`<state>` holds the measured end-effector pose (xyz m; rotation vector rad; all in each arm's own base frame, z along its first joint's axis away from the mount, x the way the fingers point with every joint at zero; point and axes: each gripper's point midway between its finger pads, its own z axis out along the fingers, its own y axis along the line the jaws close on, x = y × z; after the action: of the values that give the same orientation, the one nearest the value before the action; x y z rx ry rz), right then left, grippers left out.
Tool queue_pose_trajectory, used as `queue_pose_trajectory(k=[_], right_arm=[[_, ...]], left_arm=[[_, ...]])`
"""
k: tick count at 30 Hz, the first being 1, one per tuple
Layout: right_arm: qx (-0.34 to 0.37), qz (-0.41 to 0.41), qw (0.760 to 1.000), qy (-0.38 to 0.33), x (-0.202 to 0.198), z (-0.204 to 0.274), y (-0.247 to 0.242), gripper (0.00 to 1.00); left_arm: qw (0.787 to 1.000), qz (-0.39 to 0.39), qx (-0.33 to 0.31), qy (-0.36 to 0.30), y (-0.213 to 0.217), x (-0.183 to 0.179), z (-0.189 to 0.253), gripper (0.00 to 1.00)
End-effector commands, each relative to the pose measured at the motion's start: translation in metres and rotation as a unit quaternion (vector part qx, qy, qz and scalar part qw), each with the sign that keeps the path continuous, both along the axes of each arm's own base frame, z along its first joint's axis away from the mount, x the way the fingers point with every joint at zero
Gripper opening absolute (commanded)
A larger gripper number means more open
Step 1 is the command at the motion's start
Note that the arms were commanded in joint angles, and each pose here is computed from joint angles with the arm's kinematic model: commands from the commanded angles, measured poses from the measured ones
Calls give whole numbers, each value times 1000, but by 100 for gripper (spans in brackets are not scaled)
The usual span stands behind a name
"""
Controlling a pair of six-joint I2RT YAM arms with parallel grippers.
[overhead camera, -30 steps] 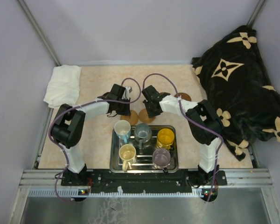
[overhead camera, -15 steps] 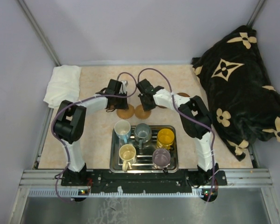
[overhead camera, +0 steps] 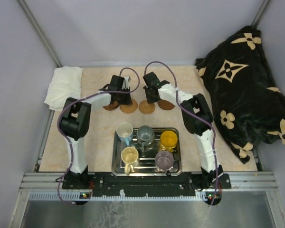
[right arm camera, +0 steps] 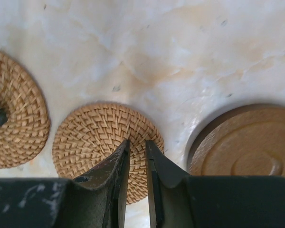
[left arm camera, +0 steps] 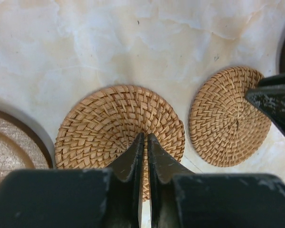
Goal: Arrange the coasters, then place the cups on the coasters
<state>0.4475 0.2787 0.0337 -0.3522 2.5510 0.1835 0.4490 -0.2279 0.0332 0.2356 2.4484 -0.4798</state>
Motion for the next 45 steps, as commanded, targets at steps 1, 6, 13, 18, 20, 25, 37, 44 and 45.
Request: queue_pose_trajectory(k=[1,6,13,18,20,25,37,44,45], right_arm=[[-30,-23,999,2,20,-22,-19,21],[-28,-30,999,-1,31,-23,-21,21],[-31,-31,999,-4,37,-18,-21,21],[-19,-27,999,-17,37,-3,-19,22],[-17,-26,999,-22,37,3,-19,22],[-13,-17,999,-28,32,9,-20,24],[17,7,995,-95,51,57,-8,26],[47,22,991,-125,61,88,6,29],[50,23,990,-127,60,91,6,30]], left_arm=[[1000,3,7,19,4,4,-19,12],[1000,11,3,16,6,10,-16,13],[1000,19,5,13,12,13,-13,14],[1000,19,-4,11,11,14,-12,16],[1000,20,-8,9,10,15,-10,17],[1000,20,-18,4,7,16,-4,21],[999,12,-31,-23,4,19,21,27],[998,6,-47,-48,0,19,48,30],[997,3,-48,-55,-1,19,53,31]])
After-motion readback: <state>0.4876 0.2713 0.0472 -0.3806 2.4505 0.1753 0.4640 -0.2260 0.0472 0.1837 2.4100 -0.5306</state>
